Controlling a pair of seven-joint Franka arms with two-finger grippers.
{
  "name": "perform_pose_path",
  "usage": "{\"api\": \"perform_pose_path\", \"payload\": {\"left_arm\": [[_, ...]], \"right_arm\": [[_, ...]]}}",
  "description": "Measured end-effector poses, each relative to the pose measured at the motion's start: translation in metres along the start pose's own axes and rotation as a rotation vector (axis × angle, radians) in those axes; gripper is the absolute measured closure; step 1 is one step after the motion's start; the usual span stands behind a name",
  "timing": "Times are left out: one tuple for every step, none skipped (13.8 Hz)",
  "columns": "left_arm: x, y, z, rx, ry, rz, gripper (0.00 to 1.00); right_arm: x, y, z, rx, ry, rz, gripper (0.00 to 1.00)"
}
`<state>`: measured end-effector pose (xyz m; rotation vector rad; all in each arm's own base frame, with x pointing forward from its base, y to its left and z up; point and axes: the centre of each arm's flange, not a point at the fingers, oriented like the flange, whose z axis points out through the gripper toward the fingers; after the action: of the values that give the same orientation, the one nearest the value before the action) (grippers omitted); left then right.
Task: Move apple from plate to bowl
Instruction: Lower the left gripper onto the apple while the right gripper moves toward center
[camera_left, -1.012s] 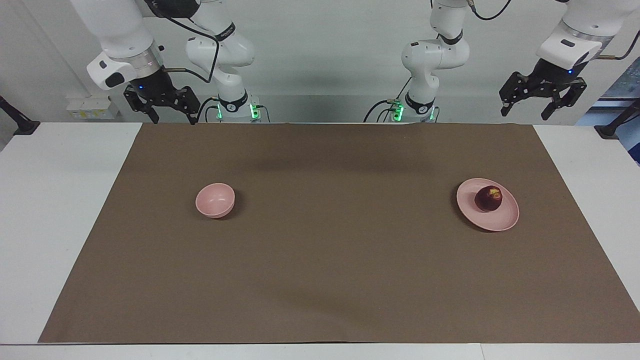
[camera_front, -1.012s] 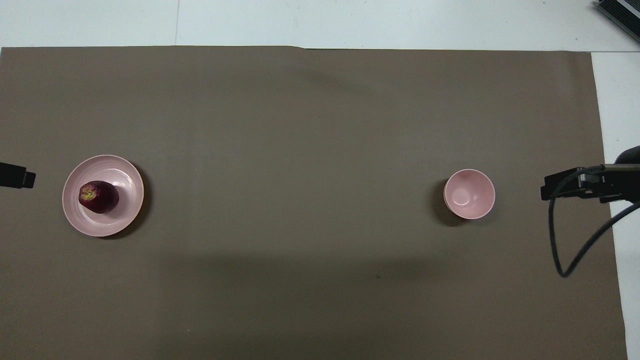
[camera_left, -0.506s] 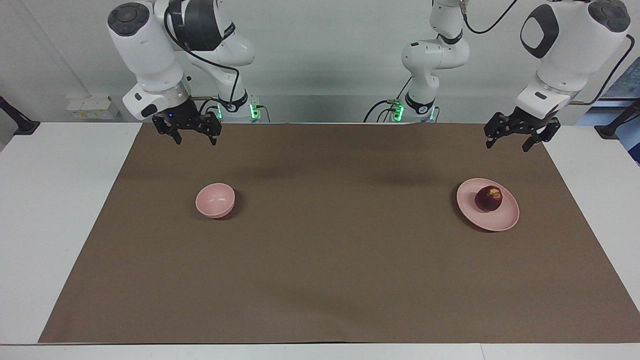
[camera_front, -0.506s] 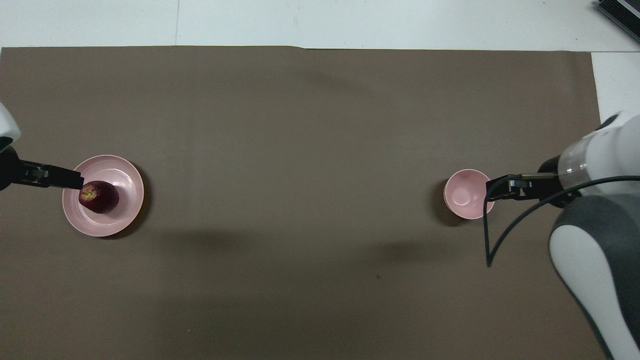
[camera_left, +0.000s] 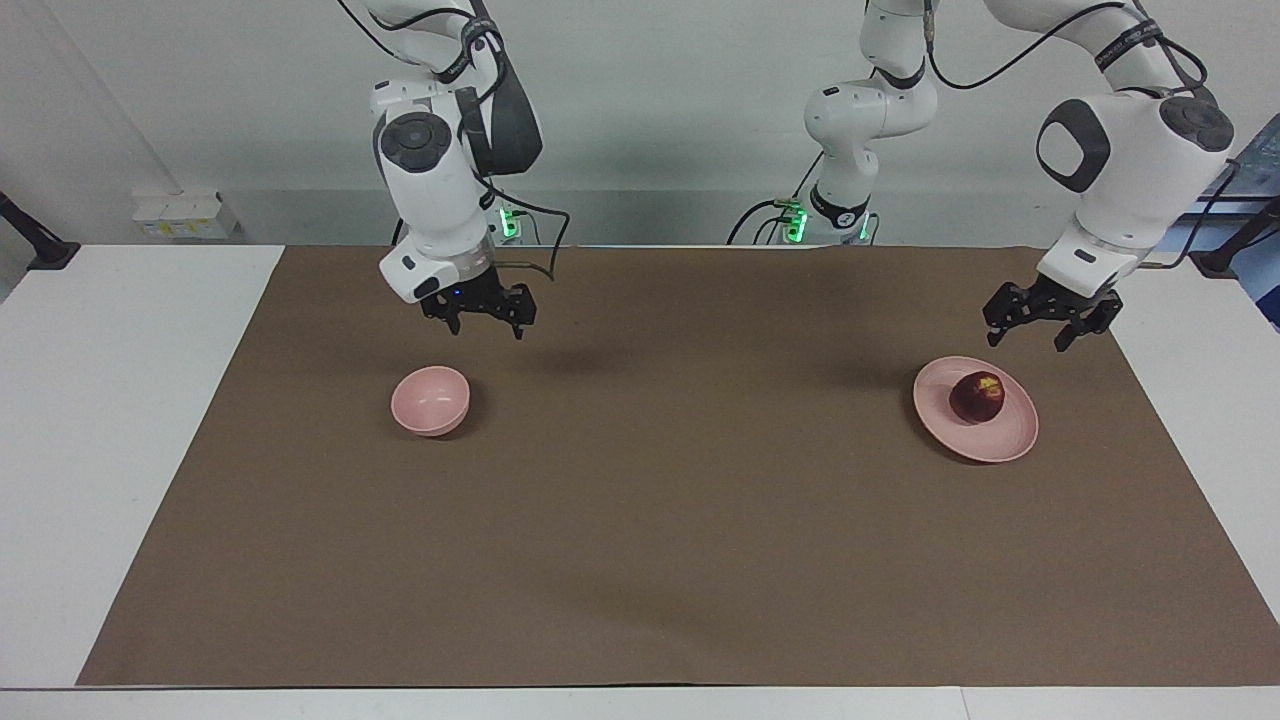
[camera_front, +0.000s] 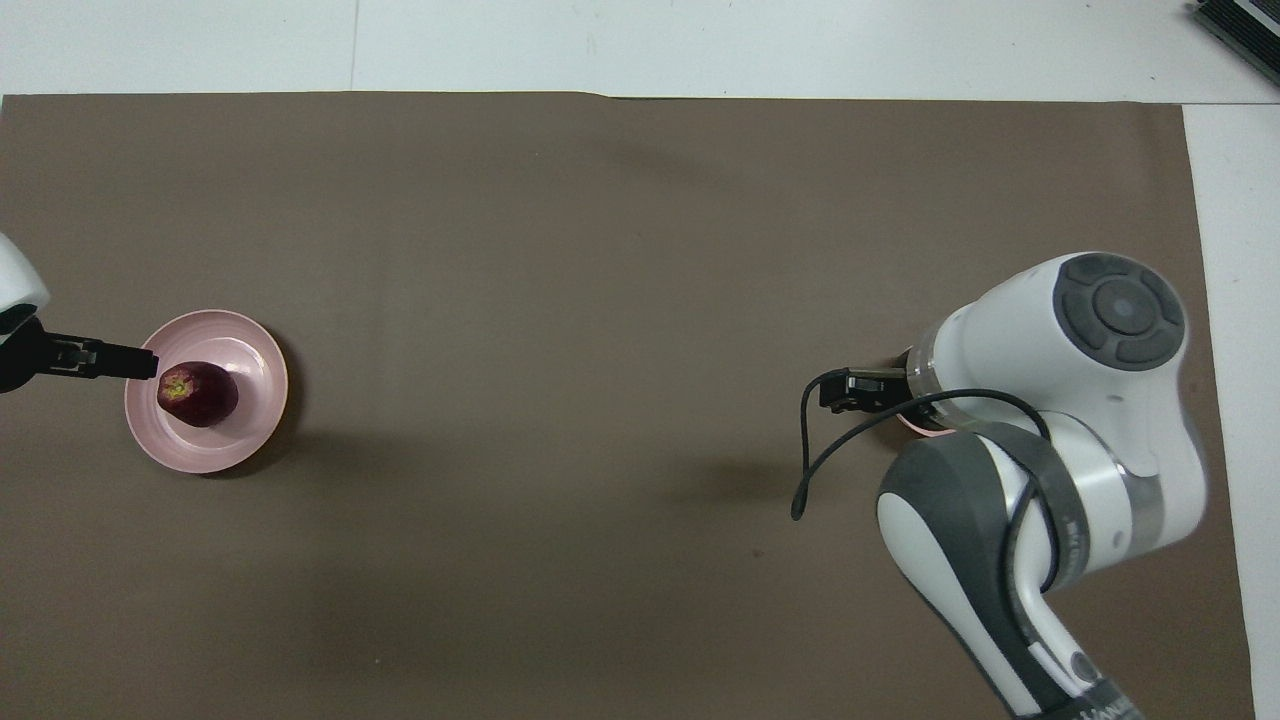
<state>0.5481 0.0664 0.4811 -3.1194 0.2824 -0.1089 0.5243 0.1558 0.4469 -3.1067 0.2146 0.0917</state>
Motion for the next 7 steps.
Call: {"api": "perform_pose_path", "payload": {"left_arm": [[0.0,-0.006,0.006,-0.001,-0.003,0.005,0.0],[0.002,-0.009,0.012,-0.002,-0.006,0.009,0.0],[0.003,-0.009,0.015,-0.003,-0.007,0.011,0.0],[0.004,-0.008,0.017,-0.003,-0.007,0.013,0.0],[0.005,-0.007,0.017,-0.003,-0.007,0.014,0.0],[0.005,-0.006,0.018,-0.003,-0.007,0.016,0.0],[0.006,-0.005,0.02,-0.004,-0.008,0.02,0.0]], "right_arm": [[0.0,-0.012,0.004,0.028,0.008,0.02,0.0],[0.0,-0.022,0.007,0.059,0.01,0.042,0.0],[-0.001,-0.032,0.013,0.084,0.003,0.064,0.0],[-0.003,-0.045,0.019,0.112,-0.003,0.087,0.0],[-0.004,-0.058,0.023,0.148,-0.001,0.113,0.0],[-0.007,-0.069,0.026,0.189,-0.012,0.141,0.0],[-0.008,-0.076,0.028,0.232,-0.034,0.169,0.0]]}}
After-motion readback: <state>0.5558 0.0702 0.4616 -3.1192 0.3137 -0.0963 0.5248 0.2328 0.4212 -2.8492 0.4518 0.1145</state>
